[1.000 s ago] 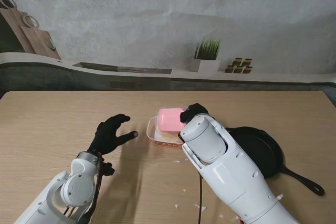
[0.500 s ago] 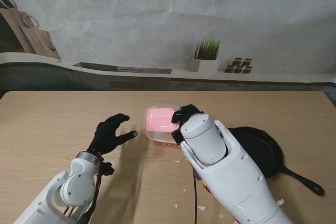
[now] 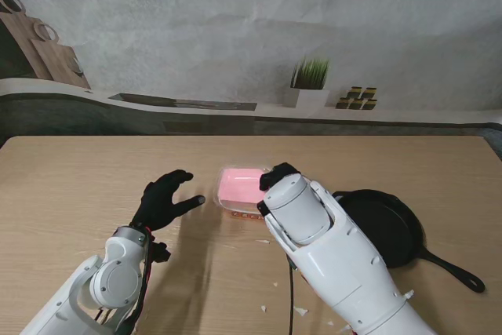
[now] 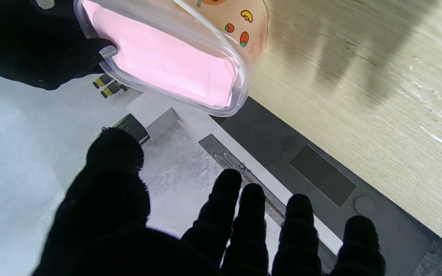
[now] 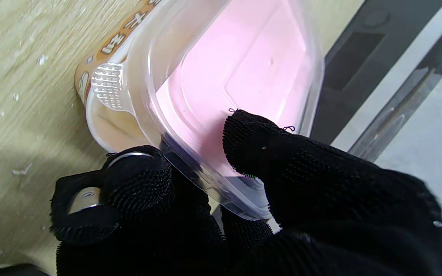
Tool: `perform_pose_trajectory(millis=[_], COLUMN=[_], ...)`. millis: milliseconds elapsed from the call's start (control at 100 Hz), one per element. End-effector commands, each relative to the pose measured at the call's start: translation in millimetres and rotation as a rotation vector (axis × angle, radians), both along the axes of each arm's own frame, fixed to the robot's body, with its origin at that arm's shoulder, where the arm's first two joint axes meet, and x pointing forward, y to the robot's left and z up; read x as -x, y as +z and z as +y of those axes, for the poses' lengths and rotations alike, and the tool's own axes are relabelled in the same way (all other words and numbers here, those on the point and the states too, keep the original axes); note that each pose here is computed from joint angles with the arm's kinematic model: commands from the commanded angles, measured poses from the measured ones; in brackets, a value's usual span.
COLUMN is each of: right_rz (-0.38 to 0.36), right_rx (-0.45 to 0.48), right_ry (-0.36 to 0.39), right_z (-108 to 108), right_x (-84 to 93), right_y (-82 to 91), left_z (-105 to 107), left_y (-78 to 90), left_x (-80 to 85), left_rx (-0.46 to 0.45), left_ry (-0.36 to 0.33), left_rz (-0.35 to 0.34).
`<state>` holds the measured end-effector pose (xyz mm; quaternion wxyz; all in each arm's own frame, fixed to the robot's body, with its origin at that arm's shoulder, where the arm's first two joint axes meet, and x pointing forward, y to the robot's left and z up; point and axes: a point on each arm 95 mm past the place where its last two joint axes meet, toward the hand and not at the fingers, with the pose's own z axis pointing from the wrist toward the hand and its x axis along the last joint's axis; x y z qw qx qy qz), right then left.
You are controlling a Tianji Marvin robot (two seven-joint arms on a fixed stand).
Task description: Load dumplings into a food container
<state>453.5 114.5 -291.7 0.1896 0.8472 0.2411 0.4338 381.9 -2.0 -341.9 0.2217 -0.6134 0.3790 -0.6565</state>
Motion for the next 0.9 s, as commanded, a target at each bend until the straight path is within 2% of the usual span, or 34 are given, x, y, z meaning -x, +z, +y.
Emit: perform_pose_trajectory(millis=[0, 330, 550, 890], right_rz=[0.060, 0.112, 0.171, 0.140], right_rx=[0.029, 0.142, 0.163, 0.216], right_ry=[-0.017, 0.036, 0.049, 0.036], right_z=[-2.4, -9.3, -9.6, -11.4], right_x=[2.5, 2.2, 3.6, 1.5], right_y=[-6.0, -9.3, -9.4, -13.0], left_z=[-2.0, -2.1, -1.7, -1.2], left_y=[-0.6, -0.9, -0.7, -1.0], left_x=[1.0, 0.7, 0.7, 0.7], left_rx=[0.004, 0.002, 0.001, -0.002], left_ry=[-0.008, -0.010, -0.009, -0.010], left_rz=[0.011, 0.013, 0.012, 0.011])
